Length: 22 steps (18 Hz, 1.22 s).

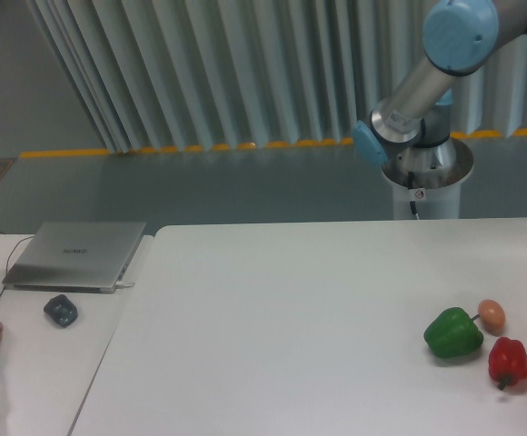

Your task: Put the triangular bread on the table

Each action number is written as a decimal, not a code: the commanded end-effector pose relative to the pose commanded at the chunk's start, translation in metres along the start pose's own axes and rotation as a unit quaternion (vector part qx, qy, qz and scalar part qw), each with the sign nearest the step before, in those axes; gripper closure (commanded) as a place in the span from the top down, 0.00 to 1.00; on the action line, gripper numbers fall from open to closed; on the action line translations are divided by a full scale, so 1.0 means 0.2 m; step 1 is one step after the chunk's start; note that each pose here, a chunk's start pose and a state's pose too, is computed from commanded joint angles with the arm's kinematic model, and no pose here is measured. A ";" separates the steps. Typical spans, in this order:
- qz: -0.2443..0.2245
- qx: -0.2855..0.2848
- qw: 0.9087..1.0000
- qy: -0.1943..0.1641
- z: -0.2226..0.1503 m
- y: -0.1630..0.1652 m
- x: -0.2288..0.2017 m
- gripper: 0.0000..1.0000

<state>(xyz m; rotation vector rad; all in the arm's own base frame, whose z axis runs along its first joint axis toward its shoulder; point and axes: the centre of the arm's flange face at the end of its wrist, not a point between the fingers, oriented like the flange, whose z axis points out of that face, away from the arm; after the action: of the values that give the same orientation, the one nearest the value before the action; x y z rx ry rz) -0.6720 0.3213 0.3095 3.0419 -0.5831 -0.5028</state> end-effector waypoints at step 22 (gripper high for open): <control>-0.036 0.001 0.999 0.018 0.16 0.00 0.02 1.00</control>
<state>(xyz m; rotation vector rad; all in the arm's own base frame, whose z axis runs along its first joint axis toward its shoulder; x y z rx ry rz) -0.6782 0.3218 0.2783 3.0766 -0.4740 -0.4494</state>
